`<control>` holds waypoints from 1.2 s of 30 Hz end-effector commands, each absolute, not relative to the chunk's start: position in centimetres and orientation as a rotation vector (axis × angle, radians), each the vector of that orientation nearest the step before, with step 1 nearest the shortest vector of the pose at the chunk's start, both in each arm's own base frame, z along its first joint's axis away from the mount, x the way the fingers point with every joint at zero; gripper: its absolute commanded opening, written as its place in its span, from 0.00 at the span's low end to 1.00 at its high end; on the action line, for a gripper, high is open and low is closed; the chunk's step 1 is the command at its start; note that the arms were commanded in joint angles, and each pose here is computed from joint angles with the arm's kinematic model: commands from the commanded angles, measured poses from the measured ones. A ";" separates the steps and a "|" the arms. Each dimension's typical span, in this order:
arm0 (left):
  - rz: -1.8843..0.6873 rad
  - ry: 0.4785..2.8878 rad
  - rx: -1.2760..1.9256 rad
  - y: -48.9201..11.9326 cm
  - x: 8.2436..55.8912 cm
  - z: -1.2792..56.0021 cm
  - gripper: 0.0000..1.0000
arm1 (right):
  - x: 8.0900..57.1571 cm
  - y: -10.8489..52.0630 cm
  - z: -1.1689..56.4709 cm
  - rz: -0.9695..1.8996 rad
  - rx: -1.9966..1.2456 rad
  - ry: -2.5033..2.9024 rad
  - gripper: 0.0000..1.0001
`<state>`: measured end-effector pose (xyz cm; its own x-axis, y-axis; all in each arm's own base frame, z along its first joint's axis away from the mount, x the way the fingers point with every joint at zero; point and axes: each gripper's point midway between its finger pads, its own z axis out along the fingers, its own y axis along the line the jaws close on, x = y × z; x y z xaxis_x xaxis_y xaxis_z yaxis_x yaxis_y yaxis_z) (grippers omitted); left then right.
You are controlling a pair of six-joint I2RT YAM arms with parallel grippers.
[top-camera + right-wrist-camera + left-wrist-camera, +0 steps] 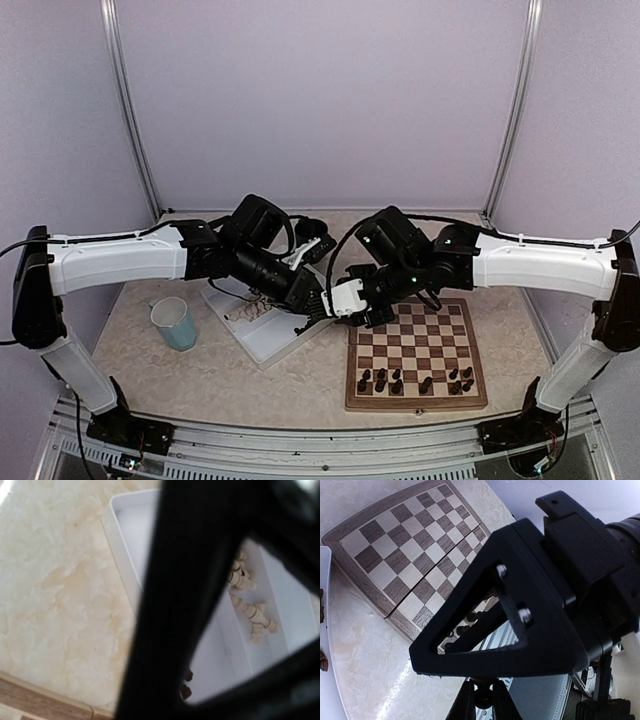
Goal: Set up the chess pieces on the board
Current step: Pass from the left arm to the right, then pass from the right arm to the left
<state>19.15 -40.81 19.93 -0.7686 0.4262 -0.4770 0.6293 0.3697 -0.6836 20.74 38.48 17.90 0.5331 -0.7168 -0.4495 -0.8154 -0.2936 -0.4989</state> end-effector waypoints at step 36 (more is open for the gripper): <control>-0.917 1.523 0.854 -42.2 19.5 31.8 0.40 | 19.2 32.6 26.1 1.382 -1.564 1.311 0.00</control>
<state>16.71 -41.07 27.36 -0.2966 0.1292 -0.9462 0.8933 0.3879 -0.2271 21.69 32.79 23.66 0.0268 -0.3765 -0.9260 -0.9915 -0.1278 0.0232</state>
